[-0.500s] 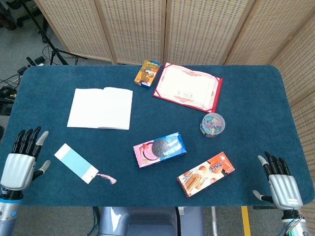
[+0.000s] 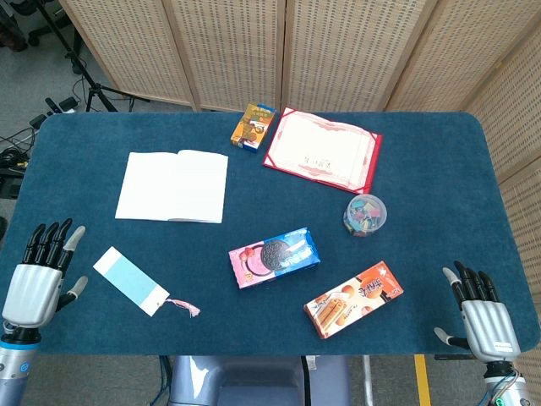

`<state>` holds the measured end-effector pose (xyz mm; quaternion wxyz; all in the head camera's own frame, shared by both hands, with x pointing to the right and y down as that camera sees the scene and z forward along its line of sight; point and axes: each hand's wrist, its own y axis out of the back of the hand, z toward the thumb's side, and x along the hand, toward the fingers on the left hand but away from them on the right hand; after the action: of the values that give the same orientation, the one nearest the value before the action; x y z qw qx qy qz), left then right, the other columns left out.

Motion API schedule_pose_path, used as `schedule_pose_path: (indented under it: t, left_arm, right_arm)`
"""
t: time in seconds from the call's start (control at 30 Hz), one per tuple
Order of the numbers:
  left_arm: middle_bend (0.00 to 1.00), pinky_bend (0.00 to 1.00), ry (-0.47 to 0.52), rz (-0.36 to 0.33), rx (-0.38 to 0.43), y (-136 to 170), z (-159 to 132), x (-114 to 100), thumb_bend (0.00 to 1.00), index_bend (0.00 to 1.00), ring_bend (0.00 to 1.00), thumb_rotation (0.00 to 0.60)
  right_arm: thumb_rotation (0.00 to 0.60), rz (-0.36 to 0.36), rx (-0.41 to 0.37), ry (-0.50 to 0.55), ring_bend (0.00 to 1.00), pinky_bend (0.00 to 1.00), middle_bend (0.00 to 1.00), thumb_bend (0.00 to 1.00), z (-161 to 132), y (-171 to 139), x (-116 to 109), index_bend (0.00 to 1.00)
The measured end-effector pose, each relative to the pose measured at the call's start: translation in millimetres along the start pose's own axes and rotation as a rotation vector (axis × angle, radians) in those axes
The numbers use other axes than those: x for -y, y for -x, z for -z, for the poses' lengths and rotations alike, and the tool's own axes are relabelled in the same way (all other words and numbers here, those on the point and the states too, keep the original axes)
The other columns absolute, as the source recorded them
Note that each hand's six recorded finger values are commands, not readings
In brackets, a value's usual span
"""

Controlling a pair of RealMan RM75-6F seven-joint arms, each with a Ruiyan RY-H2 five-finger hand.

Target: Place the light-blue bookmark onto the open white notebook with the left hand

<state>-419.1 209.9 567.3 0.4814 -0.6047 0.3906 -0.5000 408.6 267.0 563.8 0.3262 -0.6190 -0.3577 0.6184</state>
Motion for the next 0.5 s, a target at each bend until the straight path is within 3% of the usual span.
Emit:
schedule_pose_path:
  t: [0.5]
  left_arm:
    - [0.00, 0.00, 0.005, 0.035, 0.012, -2.5, -1.6, 6.0, 0.21, 0.00, 0.00, 0.600]
  right_arm:
    - [0.600, 0.001, 0.015, 0.008, 0.00, 0.00, 0.00, 0.10, 4.2, 1.2, -1.3, 0.00]
